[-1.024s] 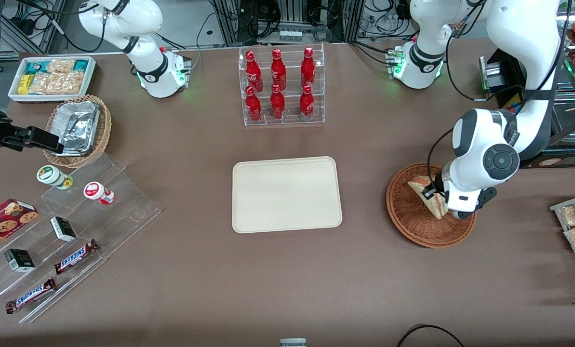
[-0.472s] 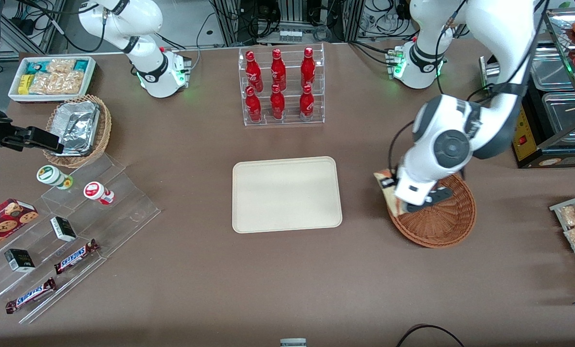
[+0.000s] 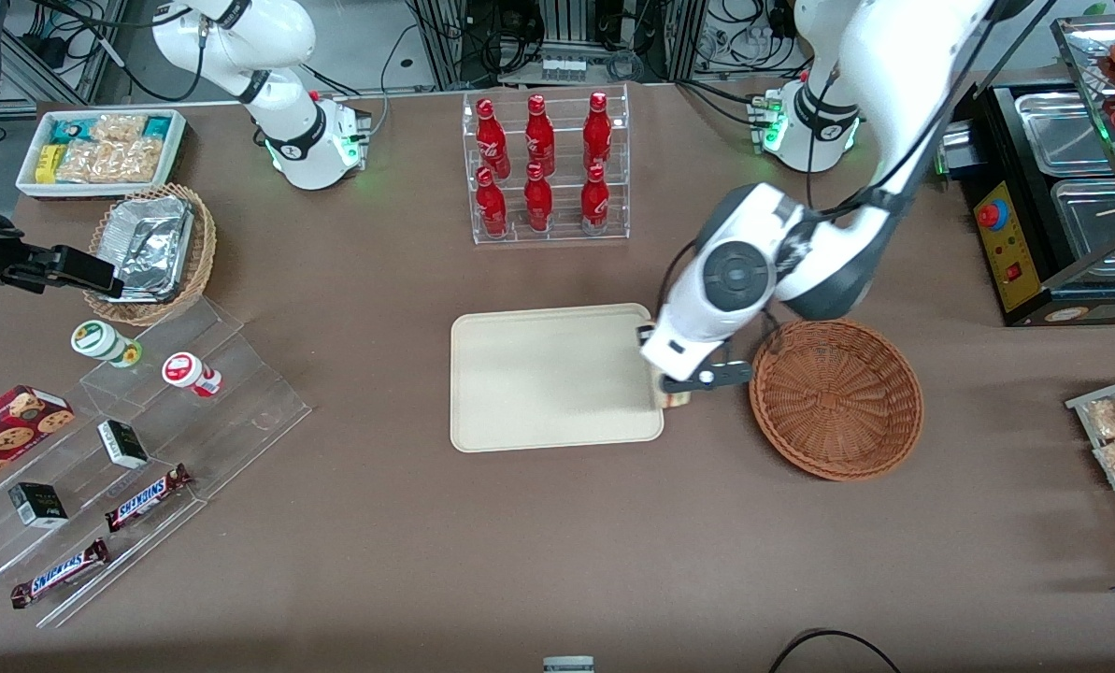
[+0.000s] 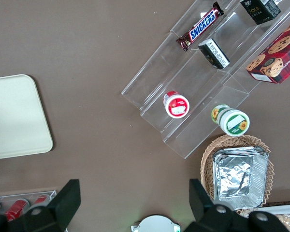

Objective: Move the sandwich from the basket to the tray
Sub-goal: 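Lift the sandwich with the left gripper and carry it over the tray, then lower the held sandwich onto the tray center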

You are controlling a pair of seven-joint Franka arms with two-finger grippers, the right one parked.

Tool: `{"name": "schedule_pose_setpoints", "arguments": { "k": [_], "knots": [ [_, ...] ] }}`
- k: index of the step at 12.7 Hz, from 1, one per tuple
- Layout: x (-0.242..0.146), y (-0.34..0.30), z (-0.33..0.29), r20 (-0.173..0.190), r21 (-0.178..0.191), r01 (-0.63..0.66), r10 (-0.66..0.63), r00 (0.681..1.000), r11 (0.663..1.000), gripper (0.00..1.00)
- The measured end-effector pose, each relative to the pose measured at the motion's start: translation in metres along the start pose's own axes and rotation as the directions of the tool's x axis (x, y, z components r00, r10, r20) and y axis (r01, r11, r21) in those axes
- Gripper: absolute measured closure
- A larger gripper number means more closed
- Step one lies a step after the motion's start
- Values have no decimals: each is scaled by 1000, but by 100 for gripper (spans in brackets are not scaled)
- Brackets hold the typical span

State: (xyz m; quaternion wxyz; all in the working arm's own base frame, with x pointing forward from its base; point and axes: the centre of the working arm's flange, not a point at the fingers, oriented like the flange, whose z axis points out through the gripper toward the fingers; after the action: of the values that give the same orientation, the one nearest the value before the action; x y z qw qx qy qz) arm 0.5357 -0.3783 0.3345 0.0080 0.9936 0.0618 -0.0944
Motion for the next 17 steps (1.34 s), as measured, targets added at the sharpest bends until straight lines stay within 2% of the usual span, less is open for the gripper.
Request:
{"name": "schedule_pose_setpoints", "arguments": {
  "k": [3,7,10,17],
  "knots": [
    [-10,50,28,-3,11,-9,9,1000,1000,85],
    [-20,105,56,-51,27,8,-7,999,1000,85],
    [-15,128,72,-46,6,8,-7,999,1000,85],
    [-20,147,100,-43,-6,37,-37,998,999,85]
  ]
}}
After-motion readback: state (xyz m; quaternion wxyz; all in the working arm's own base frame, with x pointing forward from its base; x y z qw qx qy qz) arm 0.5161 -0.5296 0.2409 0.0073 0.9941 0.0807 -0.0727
